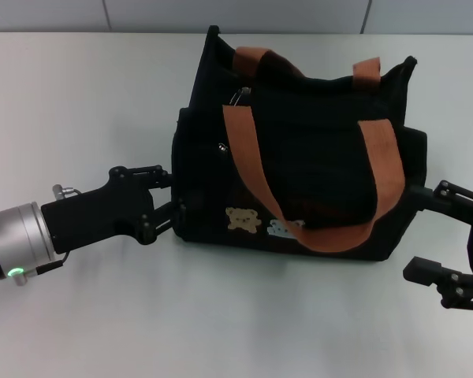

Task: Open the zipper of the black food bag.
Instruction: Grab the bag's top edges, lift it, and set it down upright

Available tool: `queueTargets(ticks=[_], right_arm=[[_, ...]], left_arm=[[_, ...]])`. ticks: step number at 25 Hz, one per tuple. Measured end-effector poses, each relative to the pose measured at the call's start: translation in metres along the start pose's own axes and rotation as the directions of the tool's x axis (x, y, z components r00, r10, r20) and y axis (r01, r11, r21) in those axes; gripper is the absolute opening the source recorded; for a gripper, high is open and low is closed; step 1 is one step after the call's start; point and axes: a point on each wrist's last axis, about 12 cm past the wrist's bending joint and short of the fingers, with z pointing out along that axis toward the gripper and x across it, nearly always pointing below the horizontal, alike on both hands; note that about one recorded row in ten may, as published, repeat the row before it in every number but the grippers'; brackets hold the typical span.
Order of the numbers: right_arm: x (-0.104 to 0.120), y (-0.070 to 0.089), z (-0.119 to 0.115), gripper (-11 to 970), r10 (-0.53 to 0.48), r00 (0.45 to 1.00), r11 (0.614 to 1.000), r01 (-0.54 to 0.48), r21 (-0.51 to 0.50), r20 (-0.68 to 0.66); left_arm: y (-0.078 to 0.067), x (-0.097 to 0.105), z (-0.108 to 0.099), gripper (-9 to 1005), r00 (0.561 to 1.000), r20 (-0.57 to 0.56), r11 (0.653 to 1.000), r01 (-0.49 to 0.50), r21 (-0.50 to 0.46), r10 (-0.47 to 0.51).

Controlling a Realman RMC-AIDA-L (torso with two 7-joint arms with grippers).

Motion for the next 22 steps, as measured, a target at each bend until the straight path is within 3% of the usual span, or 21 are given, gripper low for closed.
queueTargets(ticks=[4,9,15,22], right_arm=[[0.0005,0.0004,-0.0002,830,0.002,1.000,1.000,-0.002,0.001,0.001],[0.0015,0.0018,-0.0017,830,0.004,1.000,1.000,-0.004,0.007,0.002],[0.0019,0.0022,-0.0012,830,0.006,1.000,1.000,-0.006,0.007,0.005],[0.0023,0.0024,-0.0005,831,0.006,1.000,1.000,-0.006,0.010,0.011]], left_arm=[[-0.0005,0.0004,0.0013,475,1.000,0.002,1.000,-0.008,0.001,0.008],[-0.0012,0.0013,0.0018,241,1.000,0.005,1.000,-0.009,-0.001,0.009],[-0.0023,0.0028,0.0018,99,1.000,0.006,1.000,-0.012,-0.002,0.012],[-0.0043,0.0044,-0.0024,97,1.000,0.012,1.000,-0.012,-0.002,0.012]])
